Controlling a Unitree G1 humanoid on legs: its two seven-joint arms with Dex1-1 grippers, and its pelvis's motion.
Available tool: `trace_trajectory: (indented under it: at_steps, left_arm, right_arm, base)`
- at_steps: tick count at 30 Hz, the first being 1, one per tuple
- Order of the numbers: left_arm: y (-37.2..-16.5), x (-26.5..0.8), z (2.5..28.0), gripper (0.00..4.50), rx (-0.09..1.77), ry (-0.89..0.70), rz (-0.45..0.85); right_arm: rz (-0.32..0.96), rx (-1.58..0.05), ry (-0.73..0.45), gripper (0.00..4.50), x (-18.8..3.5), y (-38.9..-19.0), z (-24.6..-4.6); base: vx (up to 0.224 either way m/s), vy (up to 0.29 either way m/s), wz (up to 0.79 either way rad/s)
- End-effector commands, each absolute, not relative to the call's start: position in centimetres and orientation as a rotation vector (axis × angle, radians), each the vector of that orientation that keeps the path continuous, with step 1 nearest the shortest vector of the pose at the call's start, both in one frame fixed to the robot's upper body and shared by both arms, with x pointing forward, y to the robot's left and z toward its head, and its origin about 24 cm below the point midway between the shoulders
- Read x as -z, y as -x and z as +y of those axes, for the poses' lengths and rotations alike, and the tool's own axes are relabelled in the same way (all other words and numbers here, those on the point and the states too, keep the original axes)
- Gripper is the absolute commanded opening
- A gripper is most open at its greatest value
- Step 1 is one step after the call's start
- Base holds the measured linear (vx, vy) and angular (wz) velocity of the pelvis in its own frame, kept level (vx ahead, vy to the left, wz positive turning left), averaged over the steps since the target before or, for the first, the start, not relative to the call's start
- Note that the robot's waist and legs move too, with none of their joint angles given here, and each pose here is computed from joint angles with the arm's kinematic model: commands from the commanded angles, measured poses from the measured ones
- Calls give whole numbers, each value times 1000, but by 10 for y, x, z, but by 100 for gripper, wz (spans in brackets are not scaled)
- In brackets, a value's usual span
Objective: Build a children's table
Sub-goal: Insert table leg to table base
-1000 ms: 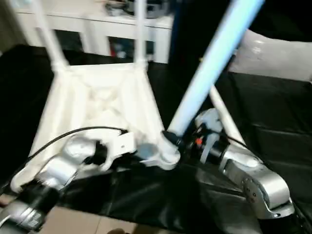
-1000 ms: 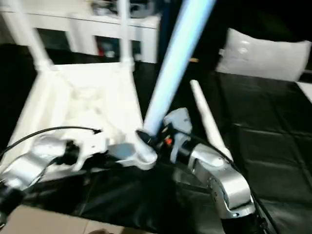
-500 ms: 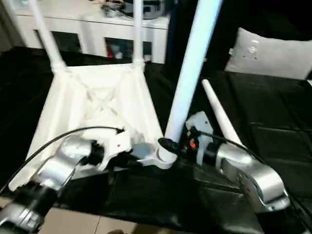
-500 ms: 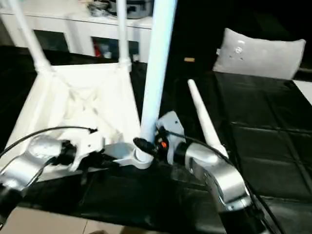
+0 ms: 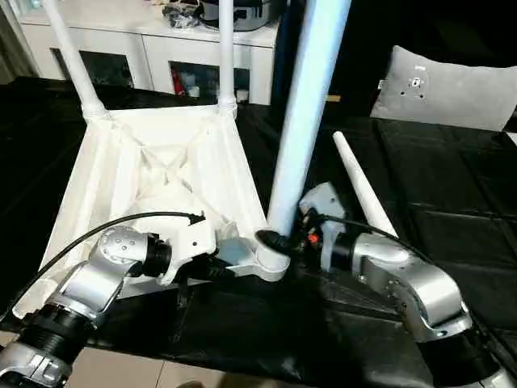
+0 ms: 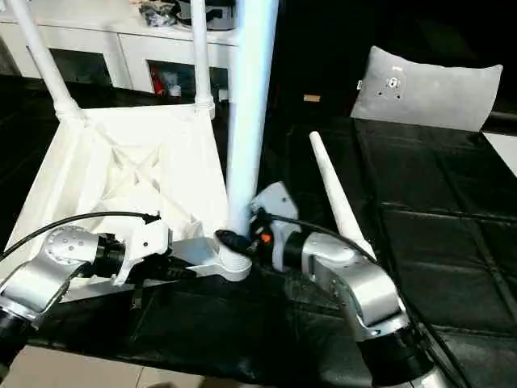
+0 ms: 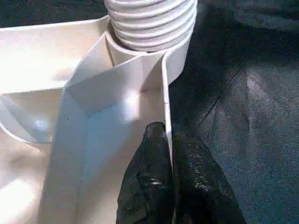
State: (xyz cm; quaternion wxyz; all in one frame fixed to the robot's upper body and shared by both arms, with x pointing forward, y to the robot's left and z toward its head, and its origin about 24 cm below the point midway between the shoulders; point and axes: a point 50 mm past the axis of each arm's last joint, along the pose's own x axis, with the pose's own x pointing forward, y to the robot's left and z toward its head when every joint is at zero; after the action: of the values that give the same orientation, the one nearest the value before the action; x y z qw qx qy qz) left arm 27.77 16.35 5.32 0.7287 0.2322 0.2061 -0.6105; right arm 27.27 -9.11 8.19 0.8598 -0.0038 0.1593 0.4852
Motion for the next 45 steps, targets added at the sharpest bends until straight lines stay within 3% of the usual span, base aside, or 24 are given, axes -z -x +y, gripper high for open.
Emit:
trace_trajectory:
  at_steps: [1,11,22,26,31,39,40,45]
  left_arm:
    - [-279,-61,154,0,1385,-515,378]
    - [-276,-67,152,0,1442,-511,339]
    - [-283,-74,151,0,1426,-494,311]
    - [-286,-76,151,0,1411,-479,306]
    - [-291,-76,152,0,1387,-483,300]
    - [-293,-76,153,0,1391,-493,306]
    - [-292,-75,153,0,1405,-515,316]
    - [-293,-75,153,0,1420,-545,324]
  right_arm:
    - [418,-1032,19,189,-70,-271,-92]
    - [436,-1017,50,188,-60,-277,-94]
    - [423,-943,-212,188,-47,-268,-107]
    - [436,-873,-214,188,-33,-259,-114]
    - [377,-787,-239,188,-29,-254,-120]
    - [379,-820,-101,188,-22,-242,-120]
    - [396,-870,7,188,-21,-239,-119]
    - [428,-953,119,188,-21,-240,-115]
  base:
    - [0,0,0]
    - [0,0,0]
    - [0,0,0]
    - [0,0,0]
    - [0,0,0]
    - [0,0,0]
    - [0,0,0]
    - [0,0,0]
